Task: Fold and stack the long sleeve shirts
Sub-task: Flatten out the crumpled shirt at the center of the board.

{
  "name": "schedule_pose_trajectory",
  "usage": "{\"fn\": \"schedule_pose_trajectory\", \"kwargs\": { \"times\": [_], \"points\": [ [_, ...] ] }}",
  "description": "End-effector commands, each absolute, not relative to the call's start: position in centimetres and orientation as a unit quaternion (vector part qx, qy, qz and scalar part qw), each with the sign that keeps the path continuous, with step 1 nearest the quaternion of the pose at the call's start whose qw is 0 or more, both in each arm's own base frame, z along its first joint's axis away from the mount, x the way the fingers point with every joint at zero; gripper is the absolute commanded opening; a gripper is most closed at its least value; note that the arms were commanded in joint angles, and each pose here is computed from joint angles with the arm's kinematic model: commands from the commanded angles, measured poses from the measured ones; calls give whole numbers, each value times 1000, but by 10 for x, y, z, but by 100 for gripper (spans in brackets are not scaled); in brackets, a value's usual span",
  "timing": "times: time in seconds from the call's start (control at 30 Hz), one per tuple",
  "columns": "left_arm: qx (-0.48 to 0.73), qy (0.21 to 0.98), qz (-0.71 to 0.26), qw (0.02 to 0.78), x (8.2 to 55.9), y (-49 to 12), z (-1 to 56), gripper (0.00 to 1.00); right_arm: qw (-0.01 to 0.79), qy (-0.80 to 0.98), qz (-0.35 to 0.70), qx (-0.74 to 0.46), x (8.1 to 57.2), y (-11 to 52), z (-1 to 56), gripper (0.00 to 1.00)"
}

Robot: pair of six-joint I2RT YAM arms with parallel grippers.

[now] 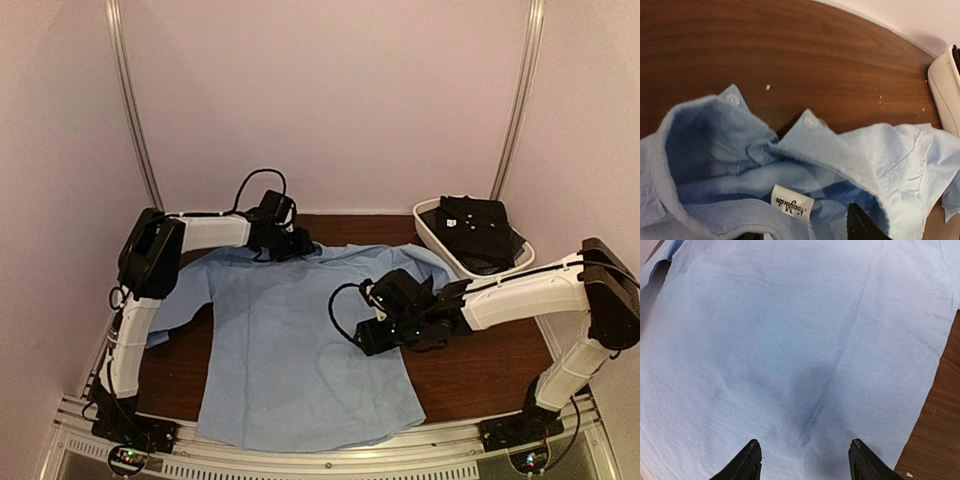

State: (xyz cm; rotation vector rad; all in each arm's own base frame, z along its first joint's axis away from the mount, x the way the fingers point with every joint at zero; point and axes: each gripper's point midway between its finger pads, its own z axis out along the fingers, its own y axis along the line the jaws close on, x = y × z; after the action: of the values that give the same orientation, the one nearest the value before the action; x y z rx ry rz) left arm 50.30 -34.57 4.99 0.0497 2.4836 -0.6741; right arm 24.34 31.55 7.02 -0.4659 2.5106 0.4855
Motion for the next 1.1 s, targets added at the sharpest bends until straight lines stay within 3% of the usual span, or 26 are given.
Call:
{"fn": "schedule_pose_trajectory", "kwargs": {
  "times": [0.0,0.23,0.57,0.83,1.07],
  "points": [
    [-5,899,-270,345,560,-350,77,57,248,933,194,-174,227,323,54,61],
    [-34,876,-301,376,614,-342,85,57,244,937,178,-177,220,313,48,61],
    [-14,860,-306,409,627,-323,125,61,255,935,167,-179,227,315,51,63],
    [-4,855,-300,422,609,-310,158,61,303,922,161,-178,267,331,92,64],
    [3,866,-297,402,571,-298,160,58,301,922,166,-177,278,334,91,64]
  ]
}}
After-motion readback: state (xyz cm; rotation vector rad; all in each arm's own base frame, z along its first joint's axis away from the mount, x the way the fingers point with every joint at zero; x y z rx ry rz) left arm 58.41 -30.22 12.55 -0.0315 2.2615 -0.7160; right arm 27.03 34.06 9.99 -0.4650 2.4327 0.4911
